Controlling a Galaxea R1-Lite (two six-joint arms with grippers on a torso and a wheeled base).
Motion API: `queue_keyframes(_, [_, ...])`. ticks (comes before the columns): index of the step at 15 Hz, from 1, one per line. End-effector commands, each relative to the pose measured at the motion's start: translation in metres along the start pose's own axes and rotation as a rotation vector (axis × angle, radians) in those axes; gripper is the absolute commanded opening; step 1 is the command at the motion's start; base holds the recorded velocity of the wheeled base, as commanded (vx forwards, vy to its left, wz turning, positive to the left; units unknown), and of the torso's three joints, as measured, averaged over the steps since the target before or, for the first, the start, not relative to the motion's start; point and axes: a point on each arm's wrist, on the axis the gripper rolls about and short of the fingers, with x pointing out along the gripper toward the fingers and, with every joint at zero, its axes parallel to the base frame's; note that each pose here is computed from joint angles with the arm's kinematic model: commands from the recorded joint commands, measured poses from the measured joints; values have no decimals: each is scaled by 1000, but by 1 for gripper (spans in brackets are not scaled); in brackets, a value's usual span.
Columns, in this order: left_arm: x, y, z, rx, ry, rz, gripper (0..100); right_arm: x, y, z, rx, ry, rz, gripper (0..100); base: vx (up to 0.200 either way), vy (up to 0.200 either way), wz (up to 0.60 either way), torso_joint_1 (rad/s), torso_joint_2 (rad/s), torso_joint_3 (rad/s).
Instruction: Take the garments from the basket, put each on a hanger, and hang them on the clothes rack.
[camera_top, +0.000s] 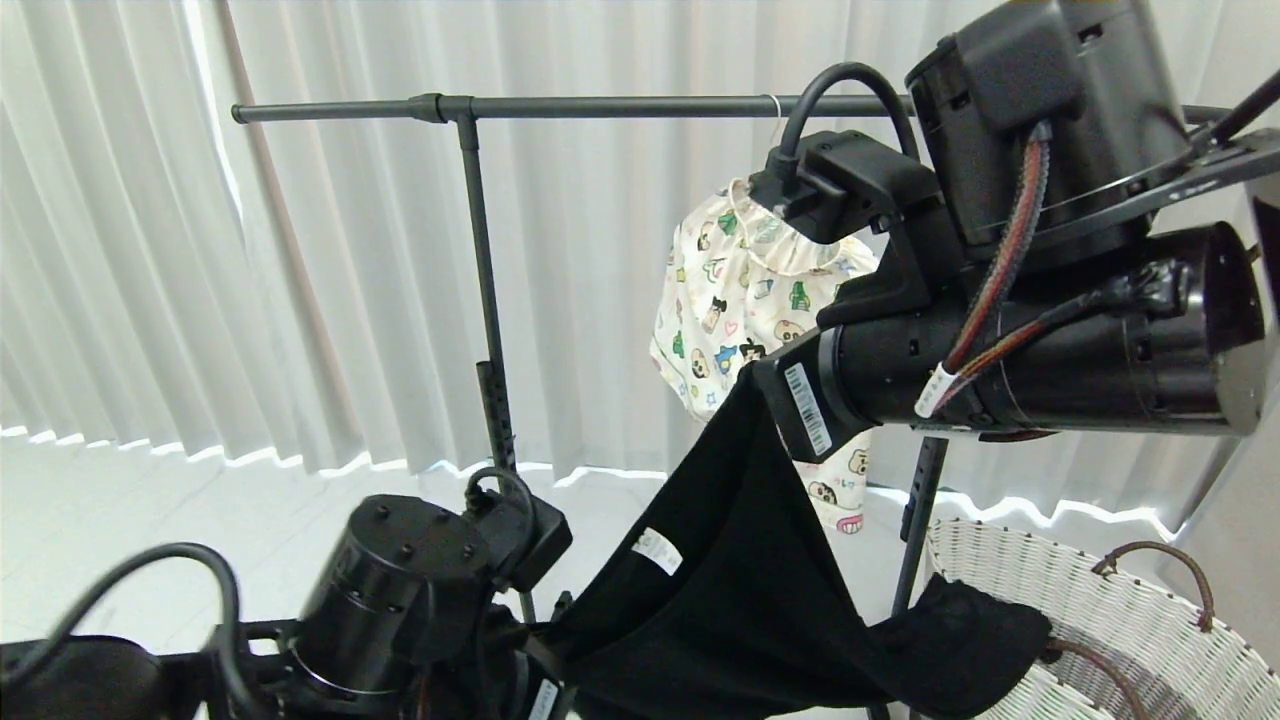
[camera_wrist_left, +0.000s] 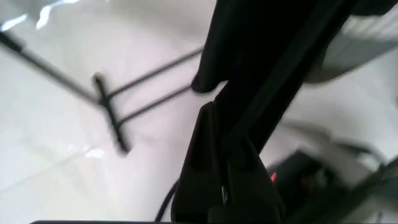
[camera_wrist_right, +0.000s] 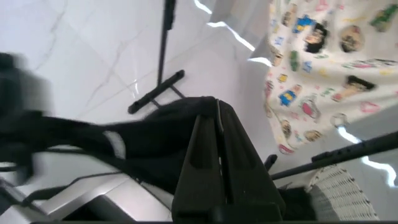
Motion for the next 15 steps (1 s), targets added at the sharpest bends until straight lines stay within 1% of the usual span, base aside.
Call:
queue_keyframes(1, [-79, 17, 44, -18, -124, 1, 0, -4, -13, 3, 22, -13, -35, 0, 0, 0, 0, 0, 0, 0])
queue_keyframes(2, [-95, 20, 62, -25, -135, -10, 0, -12, -23, 4, 36, -17, -59, 0, 0, 0, 0, 0, 0, 0])
queue_keyframes(3, [-106, 20, 77, -24, -161, -11, 0, -23, -33, 3, 44, -3, -79, 0, 0, 0, 0, 0, 0, 0])
queue_keyframes(4, [-110, 20, 89, -23, -168, -11, 0, -36, -42, 1, 49, 10, -97, 0, 0, 0, 0, 0, 0, 0])
queue_keyframes(6, [-119, 14, 104, -8, -209, -31, 0, -62, -54, -1, 60, 13, -118, 0, 0, 0, 0, 0, 0, 0])
queue_keyframes(8, [-123, 9, 112, 17, -240, -49, 0, -85, -59, -5, 60, 14, -117, 0, 0, 0, 0, 0, 0, 0])
queue_keyframes(10, [-125, 9, 116, 70, -255, -32, 0, -94, -61, -2, 60, -14, -115, 0, 0, 0, 0, 0, 0, 0])
queue_keyframes(11, [-130, 9, 120, 108, -280, -22, 0, -99, -62, 4, 65, -45, -113, 0, 0, 0, 0, 0, 0, 0])
queue_keyframes(12, [-134, 9, 124, 126, -298, -16, 0, -103, -62, 9, 70, -68, -111, 0, 0, 0, 0, 0, 0, 0])
queue_keyframes(14, [-140, 9, 129, 135, -328, -12, 0, -107, -63, 16, 72, -100, -108, 0, 0, 0, 0, 0, 0, 0])
queue_keyframes(15, [-142, 9, 130, 134, -337, -12, 0, -107, -63, 17, 68, -103, -108, 0, 0, 0, 0, 0, 0, 0])
